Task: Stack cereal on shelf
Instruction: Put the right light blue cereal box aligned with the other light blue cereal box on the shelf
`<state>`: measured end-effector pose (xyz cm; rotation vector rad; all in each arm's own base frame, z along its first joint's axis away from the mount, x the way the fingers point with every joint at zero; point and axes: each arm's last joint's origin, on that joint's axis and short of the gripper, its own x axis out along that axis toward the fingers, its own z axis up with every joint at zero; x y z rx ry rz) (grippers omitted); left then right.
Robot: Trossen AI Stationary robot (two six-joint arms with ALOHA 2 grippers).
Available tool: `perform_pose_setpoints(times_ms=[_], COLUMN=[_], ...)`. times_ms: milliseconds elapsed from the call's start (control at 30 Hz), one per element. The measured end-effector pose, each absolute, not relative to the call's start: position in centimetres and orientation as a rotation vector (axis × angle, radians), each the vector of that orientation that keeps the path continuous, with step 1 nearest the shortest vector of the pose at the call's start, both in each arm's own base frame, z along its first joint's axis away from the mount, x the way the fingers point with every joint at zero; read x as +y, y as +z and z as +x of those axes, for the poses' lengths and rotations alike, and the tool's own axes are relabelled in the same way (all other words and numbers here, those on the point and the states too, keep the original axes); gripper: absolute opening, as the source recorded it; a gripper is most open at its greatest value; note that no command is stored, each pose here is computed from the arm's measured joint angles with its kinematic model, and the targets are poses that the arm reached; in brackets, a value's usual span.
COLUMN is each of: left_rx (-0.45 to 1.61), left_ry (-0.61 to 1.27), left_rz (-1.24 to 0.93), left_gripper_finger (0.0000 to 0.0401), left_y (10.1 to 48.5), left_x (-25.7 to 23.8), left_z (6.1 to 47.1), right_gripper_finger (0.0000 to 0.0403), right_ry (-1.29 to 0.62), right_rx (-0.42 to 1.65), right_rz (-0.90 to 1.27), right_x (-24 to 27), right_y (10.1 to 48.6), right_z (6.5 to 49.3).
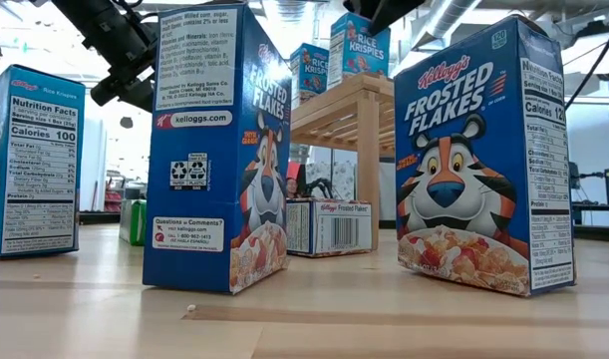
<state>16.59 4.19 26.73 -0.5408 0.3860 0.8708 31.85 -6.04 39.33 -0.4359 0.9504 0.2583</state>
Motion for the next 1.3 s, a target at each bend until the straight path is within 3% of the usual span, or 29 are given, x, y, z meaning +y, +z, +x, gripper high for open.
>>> perform_pose_setpoints(times_ms=[567, 1000, 1300], left_rx=[0.384, 0.371, 0.369], left_ry=[0.875, 0.889, 0.890], left_rz=[-0.542, -0.555, -0.561], left_gripper_finger=[0.0192, 0.0192, 0.0192], left_y=[26.73, 26.74, 26.74], left_x=[4.20, 4.22, 4.22], left_z=[16.59, 16.57, 16.57], right_gripper_finger=[0.0254, 0.0137, 0.0160], right_ry=[0.258, 0.268, 0.296], right_rx=[0.953, 0.957, 0.904], right_rz=[-0.451, -0.464, -0.492], right_x=[-6.37, -6.37, -5.91], right_y=[39.32, 39.29, 39.52], right_z=[31.77, 31.72, 32.14])
